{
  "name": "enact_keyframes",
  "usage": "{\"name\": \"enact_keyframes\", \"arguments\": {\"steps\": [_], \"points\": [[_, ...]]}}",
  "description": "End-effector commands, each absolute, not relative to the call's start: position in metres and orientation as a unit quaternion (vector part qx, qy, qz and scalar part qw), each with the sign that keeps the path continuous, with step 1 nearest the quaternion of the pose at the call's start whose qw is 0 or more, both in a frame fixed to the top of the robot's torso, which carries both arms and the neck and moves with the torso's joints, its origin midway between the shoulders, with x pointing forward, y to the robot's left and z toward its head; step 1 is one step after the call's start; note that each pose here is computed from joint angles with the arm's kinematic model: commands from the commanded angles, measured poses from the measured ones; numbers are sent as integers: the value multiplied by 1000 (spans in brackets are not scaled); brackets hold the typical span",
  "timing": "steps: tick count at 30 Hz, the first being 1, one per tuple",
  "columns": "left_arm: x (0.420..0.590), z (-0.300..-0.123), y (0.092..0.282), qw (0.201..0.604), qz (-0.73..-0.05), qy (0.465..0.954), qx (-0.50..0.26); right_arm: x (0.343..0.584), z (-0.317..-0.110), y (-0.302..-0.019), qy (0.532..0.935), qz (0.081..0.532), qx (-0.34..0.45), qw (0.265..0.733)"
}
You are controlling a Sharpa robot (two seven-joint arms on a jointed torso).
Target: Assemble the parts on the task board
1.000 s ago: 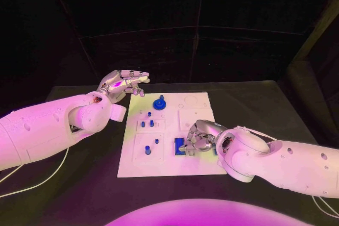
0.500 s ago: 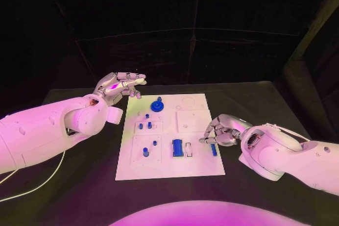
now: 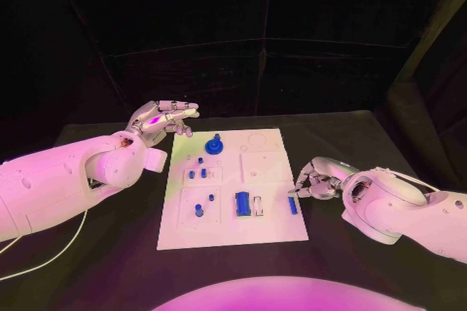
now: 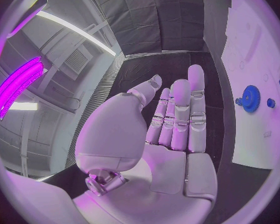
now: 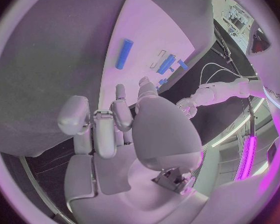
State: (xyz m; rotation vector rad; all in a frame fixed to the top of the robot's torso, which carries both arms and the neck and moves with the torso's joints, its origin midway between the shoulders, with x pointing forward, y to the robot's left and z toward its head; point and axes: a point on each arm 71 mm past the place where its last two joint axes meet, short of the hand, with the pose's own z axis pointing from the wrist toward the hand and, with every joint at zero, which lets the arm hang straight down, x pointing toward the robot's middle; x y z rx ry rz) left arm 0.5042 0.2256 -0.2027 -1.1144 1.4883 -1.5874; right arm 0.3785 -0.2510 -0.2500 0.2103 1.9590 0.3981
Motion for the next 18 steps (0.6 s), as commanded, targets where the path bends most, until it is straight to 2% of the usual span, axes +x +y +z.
{"name": "enact_keyframes", "arguments": {"steps": [1,18], "points": [[504,-201,225,339,-615,571,-426,379,-254,-249,837,136,52,527],[504,-201,226,339,-615,571,-426,382,-267,-238,856,115,26,503]]}}
